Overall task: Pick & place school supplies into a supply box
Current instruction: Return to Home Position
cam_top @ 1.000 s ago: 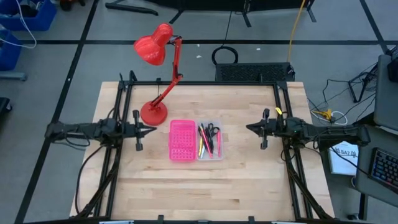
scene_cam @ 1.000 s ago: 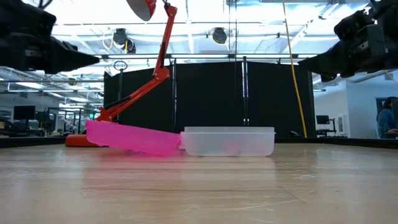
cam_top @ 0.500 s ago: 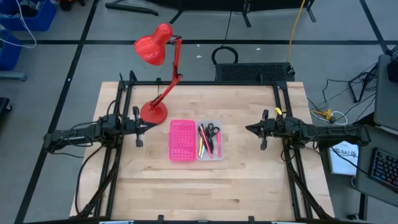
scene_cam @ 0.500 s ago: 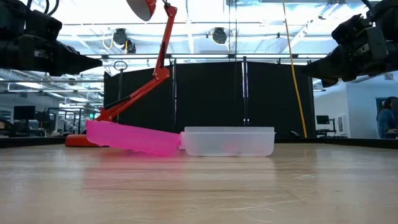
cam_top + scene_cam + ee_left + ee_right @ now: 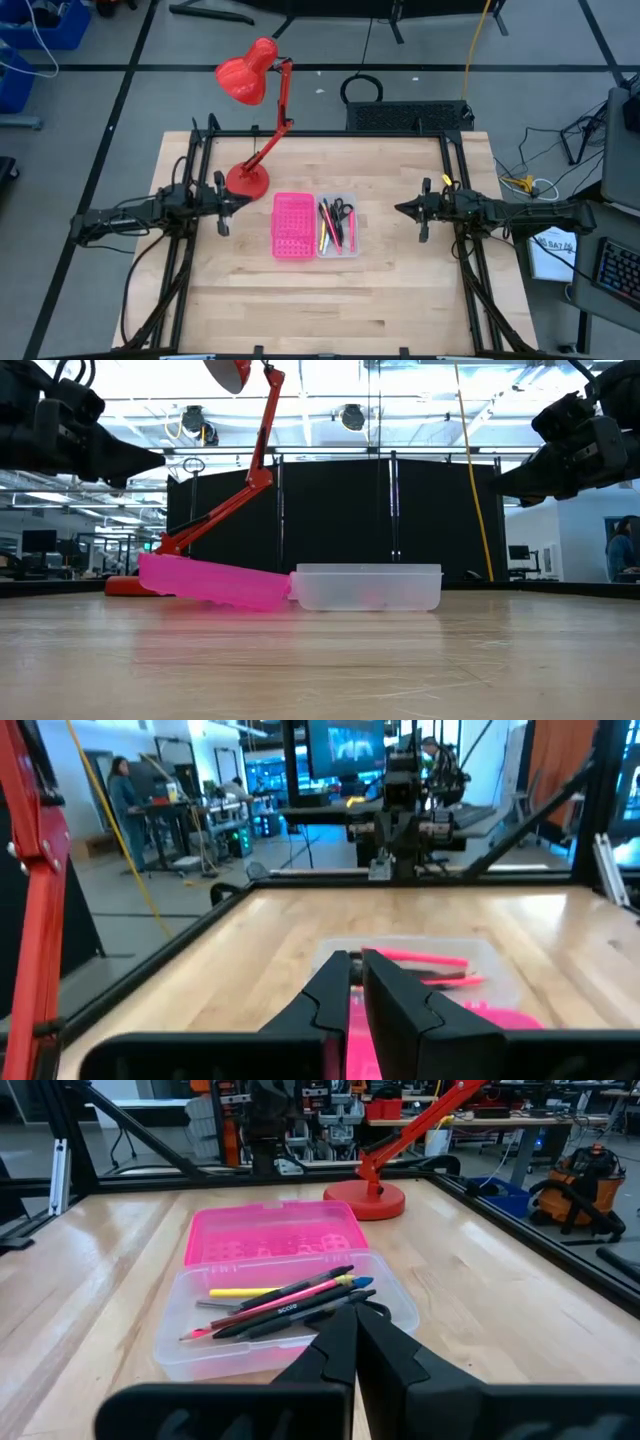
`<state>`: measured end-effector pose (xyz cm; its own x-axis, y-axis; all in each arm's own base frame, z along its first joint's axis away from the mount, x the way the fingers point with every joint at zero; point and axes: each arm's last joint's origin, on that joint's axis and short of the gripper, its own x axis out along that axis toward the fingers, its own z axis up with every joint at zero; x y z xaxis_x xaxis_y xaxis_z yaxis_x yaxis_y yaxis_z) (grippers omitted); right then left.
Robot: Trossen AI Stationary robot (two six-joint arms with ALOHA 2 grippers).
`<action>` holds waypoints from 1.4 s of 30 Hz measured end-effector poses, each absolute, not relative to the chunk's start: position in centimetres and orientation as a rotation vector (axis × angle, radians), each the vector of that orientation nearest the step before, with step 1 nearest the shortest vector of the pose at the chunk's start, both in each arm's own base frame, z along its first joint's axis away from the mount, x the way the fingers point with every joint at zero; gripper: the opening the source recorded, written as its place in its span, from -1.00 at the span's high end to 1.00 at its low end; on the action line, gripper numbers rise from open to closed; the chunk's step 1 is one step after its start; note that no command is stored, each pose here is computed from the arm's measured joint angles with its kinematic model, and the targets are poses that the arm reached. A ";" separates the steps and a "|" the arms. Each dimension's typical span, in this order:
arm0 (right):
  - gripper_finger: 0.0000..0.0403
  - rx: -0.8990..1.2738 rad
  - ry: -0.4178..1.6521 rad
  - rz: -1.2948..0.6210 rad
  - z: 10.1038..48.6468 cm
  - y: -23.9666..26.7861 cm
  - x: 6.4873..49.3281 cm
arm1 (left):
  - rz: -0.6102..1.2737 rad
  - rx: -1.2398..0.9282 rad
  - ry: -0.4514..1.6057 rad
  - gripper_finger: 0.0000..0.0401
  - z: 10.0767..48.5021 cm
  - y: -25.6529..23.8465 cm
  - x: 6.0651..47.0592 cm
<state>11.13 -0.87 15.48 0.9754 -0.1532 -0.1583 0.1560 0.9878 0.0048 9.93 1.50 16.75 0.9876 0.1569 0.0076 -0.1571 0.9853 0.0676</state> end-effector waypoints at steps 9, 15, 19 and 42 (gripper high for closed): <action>1.00 0.017 0.157 -0.156 15.5 -0.9 11.1 | 0.158 0.076 -0.007 0.79 16.8 1.5 9.9; 1.00 0.017 0.156 -0.156 15.5 -0.9 11.1 | 0.157 0.076 -0.006 0.79 16.8 1.5 9.9; 1.00 0.017 0.156 -0.156 15.5 -0.9 11.1 | 0.156 0.074 -0.006 0.79 16.8 1.5 9.9; 1.00 0.017 0.156 -0.156 15.5 -0.9 11.1 | 0.156 0.074 -0.007 0.79 16.8 1.5 9.9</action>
